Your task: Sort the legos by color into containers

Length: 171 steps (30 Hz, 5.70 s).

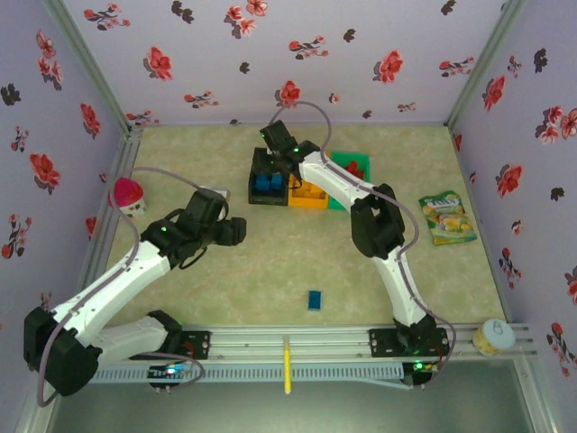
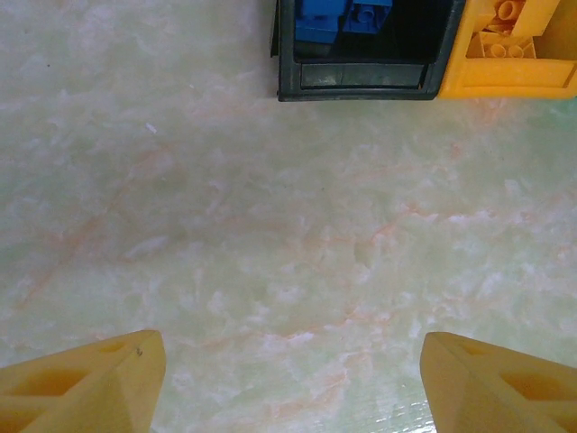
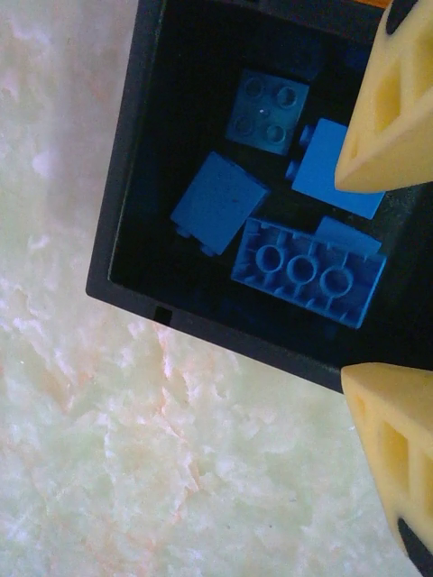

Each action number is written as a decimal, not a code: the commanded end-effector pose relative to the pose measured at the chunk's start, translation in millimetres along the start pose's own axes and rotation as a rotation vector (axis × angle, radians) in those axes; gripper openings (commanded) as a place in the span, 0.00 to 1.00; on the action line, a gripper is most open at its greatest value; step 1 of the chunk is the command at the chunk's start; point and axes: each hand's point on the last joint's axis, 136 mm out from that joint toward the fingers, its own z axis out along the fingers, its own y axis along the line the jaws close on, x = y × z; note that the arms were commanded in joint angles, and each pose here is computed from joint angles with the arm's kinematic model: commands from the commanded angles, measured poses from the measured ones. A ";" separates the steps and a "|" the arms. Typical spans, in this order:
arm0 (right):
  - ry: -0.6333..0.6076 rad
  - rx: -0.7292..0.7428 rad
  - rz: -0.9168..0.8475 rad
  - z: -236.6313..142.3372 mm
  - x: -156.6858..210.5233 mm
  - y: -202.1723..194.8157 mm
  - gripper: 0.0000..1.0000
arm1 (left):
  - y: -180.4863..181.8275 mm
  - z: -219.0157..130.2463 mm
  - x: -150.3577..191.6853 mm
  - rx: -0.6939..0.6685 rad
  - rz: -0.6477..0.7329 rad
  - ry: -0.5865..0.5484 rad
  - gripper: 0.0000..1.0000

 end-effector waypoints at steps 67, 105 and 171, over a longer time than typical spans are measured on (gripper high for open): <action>-0.200 0.042 0.173 -185.7 45.1 -105.1 0.62 | -224.1 65.1 208.8 0.090 0.224 0.626 0.32; -0.036 0.063 0.200 -203.1 147.9 -129.1 0.59 | -47.2 128.7 -148.7 -0.043 0.131 0.099 0.29; -0.227 0.251 0.159 -268.0 108.0 -162.3 0.99 | 46.5 -37.7 -207.2 -0.381 0.138 -0.175 1.00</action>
